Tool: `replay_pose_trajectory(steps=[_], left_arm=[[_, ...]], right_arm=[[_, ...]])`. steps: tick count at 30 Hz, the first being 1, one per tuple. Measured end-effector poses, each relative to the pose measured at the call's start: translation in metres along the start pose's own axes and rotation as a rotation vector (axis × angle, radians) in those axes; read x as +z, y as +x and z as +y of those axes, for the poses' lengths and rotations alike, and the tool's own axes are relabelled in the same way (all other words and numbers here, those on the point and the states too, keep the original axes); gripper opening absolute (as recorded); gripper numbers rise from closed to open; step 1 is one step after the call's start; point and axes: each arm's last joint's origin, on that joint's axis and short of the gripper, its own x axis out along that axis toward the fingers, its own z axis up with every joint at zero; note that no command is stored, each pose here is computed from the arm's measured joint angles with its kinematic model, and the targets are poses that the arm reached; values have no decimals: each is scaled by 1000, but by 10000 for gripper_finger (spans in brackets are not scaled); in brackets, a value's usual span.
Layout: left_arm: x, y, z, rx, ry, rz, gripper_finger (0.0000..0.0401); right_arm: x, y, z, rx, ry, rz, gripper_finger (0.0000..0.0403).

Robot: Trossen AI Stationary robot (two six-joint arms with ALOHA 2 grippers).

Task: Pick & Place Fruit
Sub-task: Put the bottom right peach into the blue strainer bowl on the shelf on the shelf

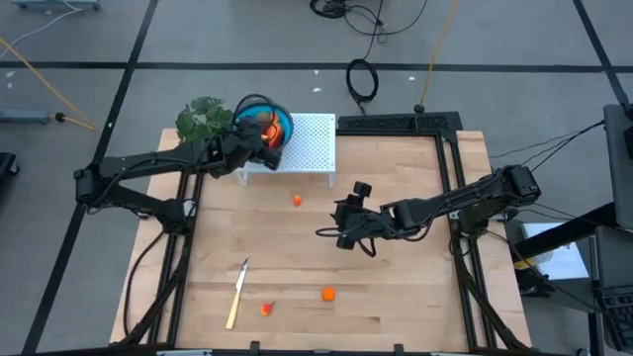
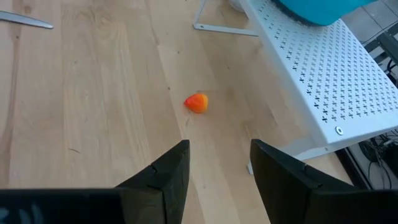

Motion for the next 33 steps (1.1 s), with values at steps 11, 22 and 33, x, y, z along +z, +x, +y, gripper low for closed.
replay_pose_trajectory(steps=[11,22,33], left_arm=[[-2,1,-2,-133,-78,75,102],[-6,2,3,-92,-82,123,102],[-6,2,3,-76,-76,114,102]], right_arm=[[0,0,0,-1,0,0,158],[1,0,0,1,14,-10,156],[1,0,0,1,15,-10,155]])
